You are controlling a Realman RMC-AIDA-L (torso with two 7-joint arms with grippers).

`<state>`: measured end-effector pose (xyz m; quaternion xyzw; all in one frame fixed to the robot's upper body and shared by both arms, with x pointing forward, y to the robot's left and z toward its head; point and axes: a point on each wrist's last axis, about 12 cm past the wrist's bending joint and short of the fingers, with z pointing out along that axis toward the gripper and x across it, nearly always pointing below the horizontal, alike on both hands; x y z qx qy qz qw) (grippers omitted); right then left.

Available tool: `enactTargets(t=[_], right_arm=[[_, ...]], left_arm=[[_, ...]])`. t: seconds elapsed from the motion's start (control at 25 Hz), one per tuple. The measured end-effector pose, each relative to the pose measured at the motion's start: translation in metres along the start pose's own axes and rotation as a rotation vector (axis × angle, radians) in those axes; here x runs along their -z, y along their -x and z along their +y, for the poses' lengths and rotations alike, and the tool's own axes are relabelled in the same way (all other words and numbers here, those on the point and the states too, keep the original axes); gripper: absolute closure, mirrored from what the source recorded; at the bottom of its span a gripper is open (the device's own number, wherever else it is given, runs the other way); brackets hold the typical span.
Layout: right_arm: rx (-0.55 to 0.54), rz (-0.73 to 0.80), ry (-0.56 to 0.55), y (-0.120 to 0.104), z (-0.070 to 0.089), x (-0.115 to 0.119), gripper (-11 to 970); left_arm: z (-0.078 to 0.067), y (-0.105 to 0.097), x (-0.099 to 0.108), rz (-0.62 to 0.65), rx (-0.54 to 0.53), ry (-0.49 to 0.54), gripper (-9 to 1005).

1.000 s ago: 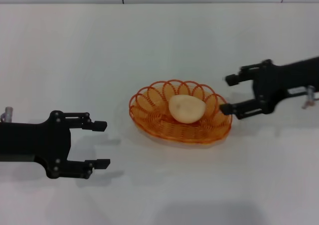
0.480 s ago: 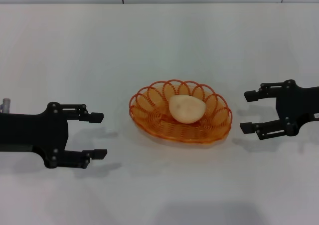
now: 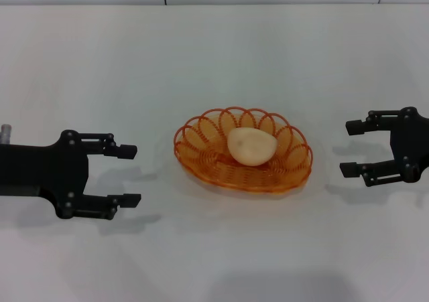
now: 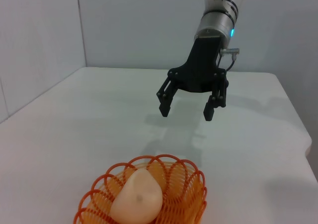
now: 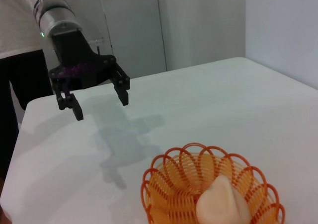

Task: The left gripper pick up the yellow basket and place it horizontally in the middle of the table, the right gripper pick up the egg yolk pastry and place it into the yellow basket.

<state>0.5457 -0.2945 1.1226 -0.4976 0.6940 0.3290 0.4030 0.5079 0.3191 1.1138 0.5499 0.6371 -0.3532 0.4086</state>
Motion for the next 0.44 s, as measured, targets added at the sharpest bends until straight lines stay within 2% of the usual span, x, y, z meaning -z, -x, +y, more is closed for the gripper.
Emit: enactTargets(t=[0.44], right_arm=[[0.002, -0.003, 0.001, 0.0, 0.0001, 0.0002, 162]], left_arm=[[0.0015, 0.0012, 0.0002, 0.002, 0.0, 0.004, 267]])
